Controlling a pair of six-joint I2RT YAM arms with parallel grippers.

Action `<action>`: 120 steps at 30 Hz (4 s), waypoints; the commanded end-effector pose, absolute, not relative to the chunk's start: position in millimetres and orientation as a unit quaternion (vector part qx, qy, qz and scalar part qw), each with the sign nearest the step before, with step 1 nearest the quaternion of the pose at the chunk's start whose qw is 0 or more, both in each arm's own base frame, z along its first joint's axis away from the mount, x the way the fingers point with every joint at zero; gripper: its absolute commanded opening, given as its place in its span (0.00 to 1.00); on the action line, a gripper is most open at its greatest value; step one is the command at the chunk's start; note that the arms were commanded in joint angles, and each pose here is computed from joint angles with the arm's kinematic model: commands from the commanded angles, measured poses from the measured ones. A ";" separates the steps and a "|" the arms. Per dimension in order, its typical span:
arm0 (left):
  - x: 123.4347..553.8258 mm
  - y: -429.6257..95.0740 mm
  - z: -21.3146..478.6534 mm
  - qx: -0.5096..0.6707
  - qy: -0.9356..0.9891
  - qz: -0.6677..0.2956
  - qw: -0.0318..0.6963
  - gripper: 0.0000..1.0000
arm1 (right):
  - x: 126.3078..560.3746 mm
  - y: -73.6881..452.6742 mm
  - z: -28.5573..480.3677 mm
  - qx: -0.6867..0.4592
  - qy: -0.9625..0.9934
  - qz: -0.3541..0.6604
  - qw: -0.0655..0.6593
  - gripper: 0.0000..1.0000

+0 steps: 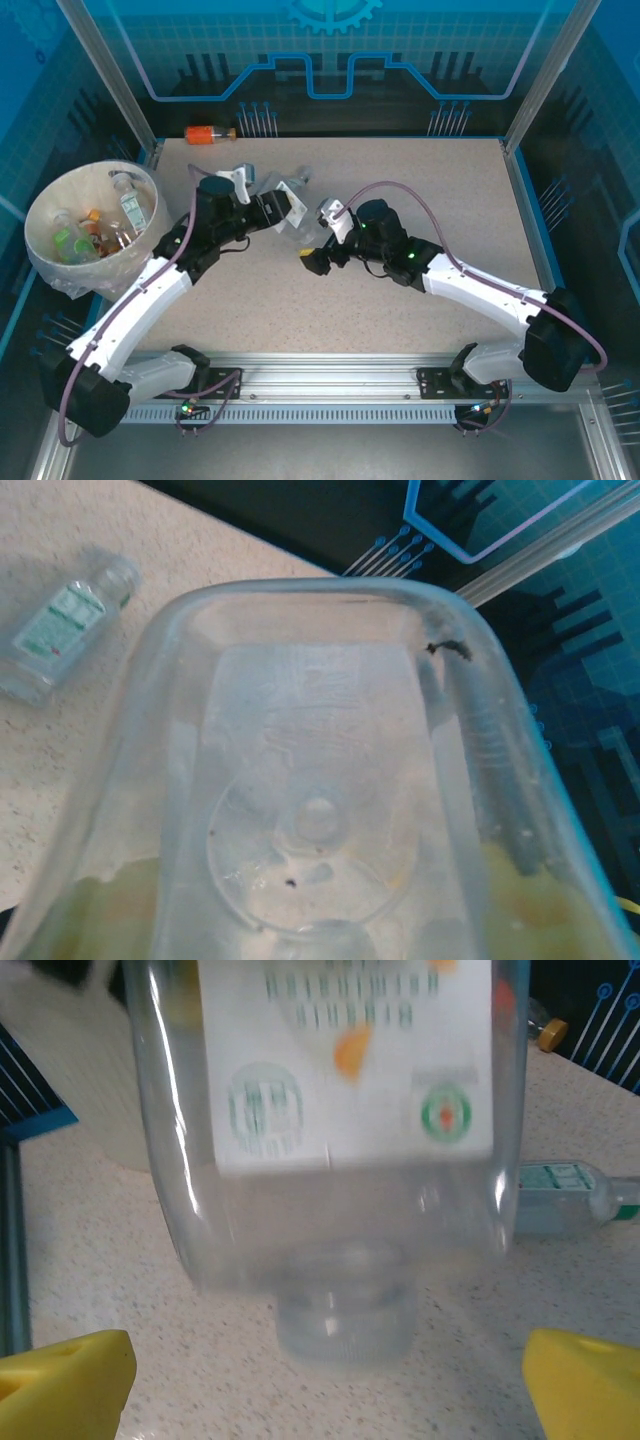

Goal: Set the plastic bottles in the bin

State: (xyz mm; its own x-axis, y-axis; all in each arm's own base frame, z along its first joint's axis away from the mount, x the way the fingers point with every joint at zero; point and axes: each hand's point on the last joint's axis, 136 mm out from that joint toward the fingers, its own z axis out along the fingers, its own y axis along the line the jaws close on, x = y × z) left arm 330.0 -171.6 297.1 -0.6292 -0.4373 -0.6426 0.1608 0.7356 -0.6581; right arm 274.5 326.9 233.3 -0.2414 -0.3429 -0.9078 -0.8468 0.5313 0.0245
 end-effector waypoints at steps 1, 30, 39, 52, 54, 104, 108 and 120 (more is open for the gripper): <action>322.4 -152.8 341.7 -0.069 0.814 -0.326 0.475 0.48 | 269.0 320.4 241.7 -0.446 0.725 0.224 0.474 1.00; 280.1 70.2 490.4 -0.229 0.696 0.024 0.681 0.45 | 328.4 263.1 247.4 -0.311 0.795 0.169 0.492 1.00; 274.0 149.1 446.9 -0.368 0.679 -0.068 0.632 0.44 | 330.9 255.4 243.7 -0.300 0.806 0.164 0.483 1.00; 262.2 239.6 404.1 -0.506 0.580 -0.173 0.614 0.44 | 329.6 245.0 239.9 -0.284 0.818 0.159 0.475 1.00; 260.2 247.3 398.0 -0.522 0.573 -0.166 0.610 0.45 | 329.5 244.7 241.1 -0.282 0.817 0.160 0.476 1.00; 387.2 -68.3 386.0 -0.113 0.830 0.013 0.546 0.99 | 344.4 177.5 262.2 -0.013 0.826 0.250 0.505 1.00; 412.2 -101.3 356.6 -0.080 0.852 -0.010 0.517 0.99 | 340.5 171.0 265.5 -0.010 0.826 0.246 0.507 1.00; 478.4 -156.0 242.2 0.005 0.921 -0.004 0.390 0.99 | 328.1 153.9 257.3 0.009 0.832 0.229 0.506 1.00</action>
